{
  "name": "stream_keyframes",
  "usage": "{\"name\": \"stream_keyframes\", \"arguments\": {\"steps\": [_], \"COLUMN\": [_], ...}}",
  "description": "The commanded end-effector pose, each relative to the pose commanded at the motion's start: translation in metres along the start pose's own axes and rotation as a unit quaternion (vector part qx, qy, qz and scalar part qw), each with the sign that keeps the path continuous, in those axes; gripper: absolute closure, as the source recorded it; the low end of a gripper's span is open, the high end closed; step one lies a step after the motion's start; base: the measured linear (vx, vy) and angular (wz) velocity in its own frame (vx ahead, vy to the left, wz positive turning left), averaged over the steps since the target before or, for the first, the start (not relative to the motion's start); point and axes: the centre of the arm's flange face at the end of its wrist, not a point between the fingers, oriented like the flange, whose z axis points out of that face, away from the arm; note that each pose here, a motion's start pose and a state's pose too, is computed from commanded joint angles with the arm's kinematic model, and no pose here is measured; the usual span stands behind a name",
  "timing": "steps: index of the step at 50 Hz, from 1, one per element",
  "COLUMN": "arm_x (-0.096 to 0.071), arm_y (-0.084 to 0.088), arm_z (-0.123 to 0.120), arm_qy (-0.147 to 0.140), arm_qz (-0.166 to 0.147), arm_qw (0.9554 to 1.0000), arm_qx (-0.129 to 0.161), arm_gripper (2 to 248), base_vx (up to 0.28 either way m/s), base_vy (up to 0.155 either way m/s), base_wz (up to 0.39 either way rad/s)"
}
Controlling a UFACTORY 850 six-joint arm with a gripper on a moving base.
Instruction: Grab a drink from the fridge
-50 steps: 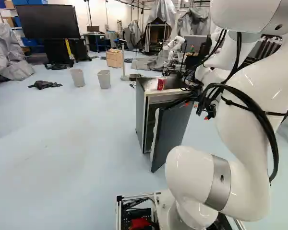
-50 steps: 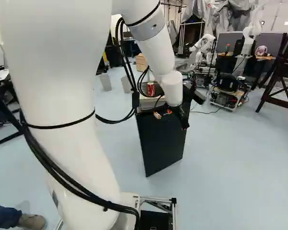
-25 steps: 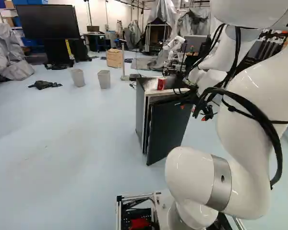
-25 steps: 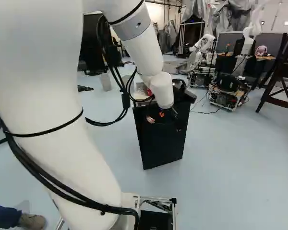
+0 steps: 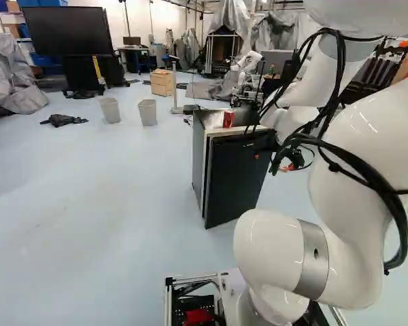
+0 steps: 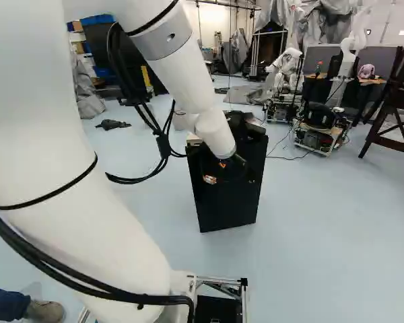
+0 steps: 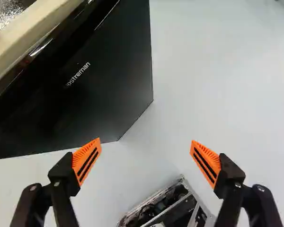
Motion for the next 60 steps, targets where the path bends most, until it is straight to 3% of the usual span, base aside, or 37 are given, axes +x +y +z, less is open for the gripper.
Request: {"name": "stream_keyframes", "arguments": {"steps": [10, 20, 39, 60], "arm_x": [-0.014, -0.026, -0.035, -0.035], "arm_y": [-0.004, -0.013, -0.039, -0.052], "arm_z": [0.001, 0.002, 0.013, 0.032], "arm_qy": [0.025, 0.048, 0.093, 0.129], "arm_qz": [-0.051, -0.107, -0.207, -0.254], "arm_qw": [0.9984, 0.993, 0.9727, 0.9553], "arm_qx": [0.003, 0.013, 0.05, 0.078], "arm_gripper": [3, 3, 3, 3], "base_vx": [0.0, 0.0, 0.0, 0.0], "base_vy": [0.0, 0.0, 0.0, 0.0], "base_wz": [0.0, 0.0, 0.0, 0.0]}}
